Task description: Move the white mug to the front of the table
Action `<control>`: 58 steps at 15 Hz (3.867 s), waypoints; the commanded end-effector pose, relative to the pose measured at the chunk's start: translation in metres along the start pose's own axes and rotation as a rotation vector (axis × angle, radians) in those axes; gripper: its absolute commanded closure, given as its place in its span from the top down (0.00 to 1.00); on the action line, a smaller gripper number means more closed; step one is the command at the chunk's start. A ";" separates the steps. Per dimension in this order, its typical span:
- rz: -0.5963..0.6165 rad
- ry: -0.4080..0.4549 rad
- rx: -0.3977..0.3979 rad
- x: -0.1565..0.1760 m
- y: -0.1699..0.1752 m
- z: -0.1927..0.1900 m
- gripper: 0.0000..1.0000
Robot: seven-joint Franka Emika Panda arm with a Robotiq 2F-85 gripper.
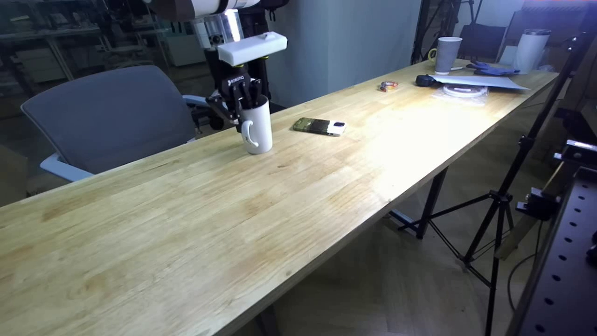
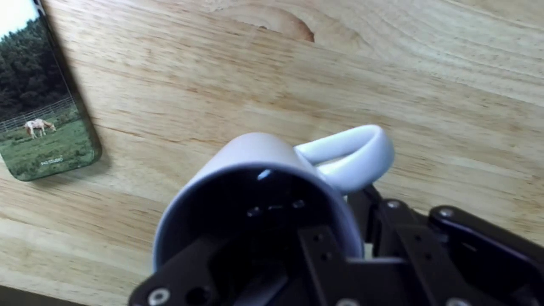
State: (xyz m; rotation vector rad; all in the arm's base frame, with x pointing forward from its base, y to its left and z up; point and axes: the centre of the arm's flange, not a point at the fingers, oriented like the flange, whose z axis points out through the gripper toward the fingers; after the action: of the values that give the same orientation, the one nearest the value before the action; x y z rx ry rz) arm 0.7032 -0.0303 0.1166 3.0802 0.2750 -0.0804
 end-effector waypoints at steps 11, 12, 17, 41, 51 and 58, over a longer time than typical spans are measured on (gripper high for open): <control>0.056 -0.062 0.030 0.018 0.025 -0.016 0.03; 0.066 -0.065 0.026 0.025 0.029 -0.020 0.03; 0.099 -0.051 -0.019 0.054 0.046 -0.051 0.03; 0.039 -0.174 0.022 -0.045 -0.040 -0.079 0.03; -0.006 -0.229 0.025 -0.120 -0.077 -0.061 0.03; -0.020 -0.254 0.016 -0.160 -0.092 -0.041 0.03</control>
State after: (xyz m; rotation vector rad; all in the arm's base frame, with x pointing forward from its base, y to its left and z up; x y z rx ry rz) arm 0.5564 0.0313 0.1490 3.0569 0.3361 -0.5036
